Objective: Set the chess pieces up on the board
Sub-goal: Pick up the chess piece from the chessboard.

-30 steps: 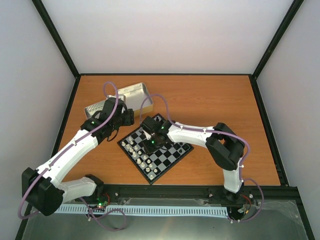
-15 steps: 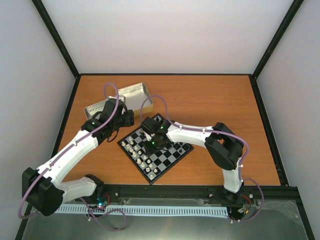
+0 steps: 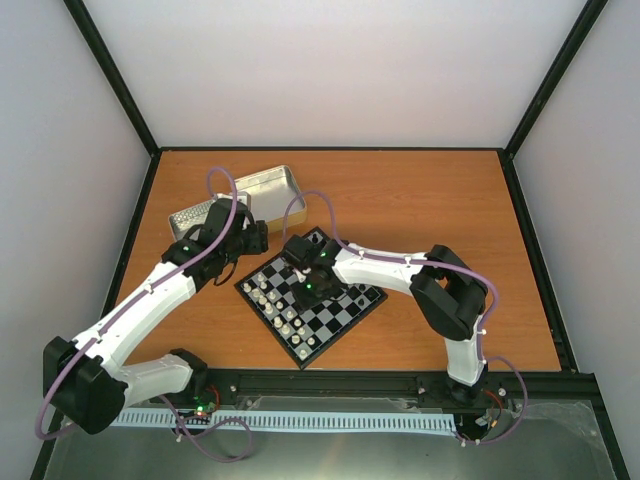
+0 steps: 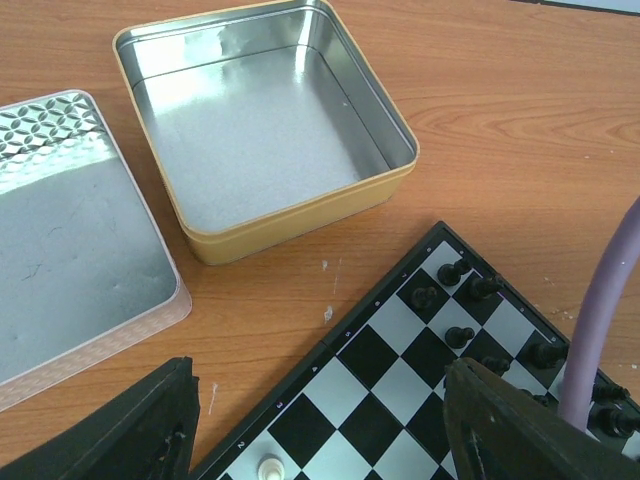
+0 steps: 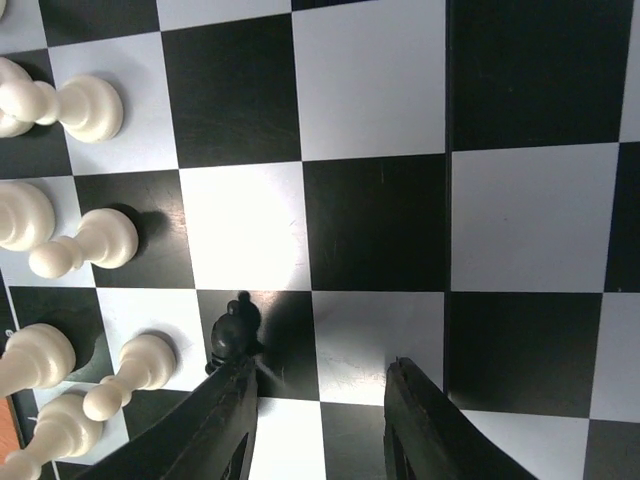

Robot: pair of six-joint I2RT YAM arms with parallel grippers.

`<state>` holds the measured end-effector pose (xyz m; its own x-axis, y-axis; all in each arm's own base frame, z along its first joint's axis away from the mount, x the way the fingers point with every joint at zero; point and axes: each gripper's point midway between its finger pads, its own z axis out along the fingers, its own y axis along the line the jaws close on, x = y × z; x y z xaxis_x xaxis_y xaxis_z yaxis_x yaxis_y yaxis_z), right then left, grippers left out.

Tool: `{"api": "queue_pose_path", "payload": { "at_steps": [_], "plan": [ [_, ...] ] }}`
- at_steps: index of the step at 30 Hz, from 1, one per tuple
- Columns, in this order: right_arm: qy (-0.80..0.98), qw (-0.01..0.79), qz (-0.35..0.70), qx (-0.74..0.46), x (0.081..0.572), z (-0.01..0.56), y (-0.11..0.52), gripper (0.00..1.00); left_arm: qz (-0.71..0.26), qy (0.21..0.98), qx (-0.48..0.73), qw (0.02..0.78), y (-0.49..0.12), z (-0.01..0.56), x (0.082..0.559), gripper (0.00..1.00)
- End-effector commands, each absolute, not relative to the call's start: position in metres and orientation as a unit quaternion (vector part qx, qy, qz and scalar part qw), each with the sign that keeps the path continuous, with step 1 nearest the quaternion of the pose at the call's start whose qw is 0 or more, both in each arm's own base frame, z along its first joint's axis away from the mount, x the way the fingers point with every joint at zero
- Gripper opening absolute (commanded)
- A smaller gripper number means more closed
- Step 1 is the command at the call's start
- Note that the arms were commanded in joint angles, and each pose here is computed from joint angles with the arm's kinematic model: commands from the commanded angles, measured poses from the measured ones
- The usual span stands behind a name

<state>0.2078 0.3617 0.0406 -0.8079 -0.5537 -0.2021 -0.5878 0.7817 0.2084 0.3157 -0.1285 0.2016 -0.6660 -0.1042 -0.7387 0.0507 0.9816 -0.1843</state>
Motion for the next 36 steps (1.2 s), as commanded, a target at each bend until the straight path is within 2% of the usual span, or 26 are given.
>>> {"api": "queue_pose_path", "payload": {
  "at_steps": [1,9,16,25,36],
  "plan": [
    [0.946,0.085,0.139,-0.28,0.213,0.059,0.369,0.37,-0.099,0.9,-0.021,0.425,-0.127,0.212,0.32,0.68],
    [0.95,0.113,0.152,-0.248,0.221,0.077,0.372,0.37,-0.1,0.899,-0.022,0.426,-0.126,0.213,0.319,0.68],
    [0.937,0.065,0.192,-0.284,0.198,0.066,0.378,0.38,-0.103,0.901,-0.024,0.421,-0.127,0.207,0.316,0.68],
    [0.937,0.037,0.162,-0.307,0.184,0.046,0.369,0.35,-0.103,0.901,-0.022,0.42,-0.127,0.205,0.316,0.68],
    [0.942,0.05,0.085,-0.322,0.196,0.031,0.354,0.32,-0.103,0.9,-0.02,0.423,-0.129,0.207,0.319,0.69]
  ]
}}
